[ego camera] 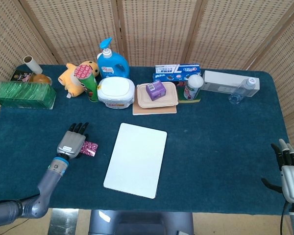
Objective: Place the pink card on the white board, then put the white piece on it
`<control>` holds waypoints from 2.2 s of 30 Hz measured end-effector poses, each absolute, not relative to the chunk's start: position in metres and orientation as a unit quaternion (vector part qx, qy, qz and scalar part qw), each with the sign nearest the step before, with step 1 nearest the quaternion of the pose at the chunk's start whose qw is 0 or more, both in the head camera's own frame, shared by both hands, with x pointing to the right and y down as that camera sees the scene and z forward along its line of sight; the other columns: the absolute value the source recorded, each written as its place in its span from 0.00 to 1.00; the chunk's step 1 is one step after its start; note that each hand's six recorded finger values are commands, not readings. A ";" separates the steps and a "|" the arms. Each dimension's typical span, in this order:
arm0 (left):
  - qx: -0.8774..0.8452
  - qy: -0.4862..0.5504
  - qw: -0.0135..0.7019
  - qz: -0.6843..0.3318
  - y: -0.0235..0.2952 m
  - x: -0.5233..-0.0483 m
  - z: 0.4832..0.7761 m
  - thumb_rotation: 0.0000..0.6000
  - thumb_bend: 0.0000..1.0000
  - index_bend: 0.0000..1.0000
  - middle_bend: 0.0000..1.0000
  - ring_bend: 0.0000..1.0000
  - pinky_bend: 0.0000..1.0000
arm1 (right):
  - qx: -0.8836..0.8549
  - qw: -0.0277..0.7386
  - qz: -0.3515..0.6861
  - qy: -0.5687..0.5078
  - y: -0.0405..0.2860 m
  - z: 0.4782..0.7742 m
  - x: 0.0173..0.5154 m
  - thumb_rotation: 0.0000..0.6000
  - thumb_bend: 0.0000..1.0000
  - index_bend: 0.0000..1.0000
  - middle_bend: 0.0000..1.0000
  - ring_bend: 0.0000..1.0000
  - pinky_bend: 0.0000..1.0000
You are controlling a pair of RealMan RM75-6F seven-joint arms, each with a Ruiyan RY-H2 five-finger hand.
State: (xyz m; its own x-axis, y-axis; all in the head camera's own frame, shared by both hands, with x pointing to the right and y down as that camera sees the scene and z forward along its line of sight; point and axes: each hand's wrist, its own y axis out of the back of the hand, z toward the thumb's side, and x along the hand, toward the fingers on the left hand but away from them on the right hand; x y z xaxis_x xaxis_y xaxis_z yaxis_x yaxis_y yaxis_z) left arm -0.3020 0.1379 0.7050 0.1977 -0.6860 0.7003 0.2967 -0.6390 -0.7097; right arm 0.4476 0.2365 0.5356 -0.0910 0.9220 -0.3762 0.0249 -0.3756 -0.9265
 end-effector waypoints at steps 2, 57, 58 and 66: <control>-0.665 0.150 0.399 -0.613 0.137 -0.301 0.701 1.00 0.20 0.46 0.00 0.00 0.06 | -0.564 0.369 0.608 -0.420 0.236 0.535 0.448 1.00 0.00 0.06 0.00 0.00 0.00; -0.692 0.148 0.440 -0.552 0.123 -0.165 0.671 1.00 0.10 0.00 0.00 0.00 0.06 | -0.581 0.345 0.602 -0.425 0.234 0.533 0.452 1.00 0.00 0.07 0.00 0.00 0.00; -0.689 0.152 0.438 -0.557 0.122 -0.176 0.670 1.00 0.10 0.00 0.00 0.00 0.06 | -0.581 0.345 0.603 -0.423 0.234 0.534 0.451 1.00 0.00 0.07 0.00 0.00 0.00; -0.679 0.182 0.404 -0.586 0.127 -0.259 0.673 1.00 0.16 0.10 0.00 0.00 0.06 | -0.583 0.348 0.604 -0.417 0.237 0.537 0.446 1.00 0.00 0.07 0.00 0.00 0.00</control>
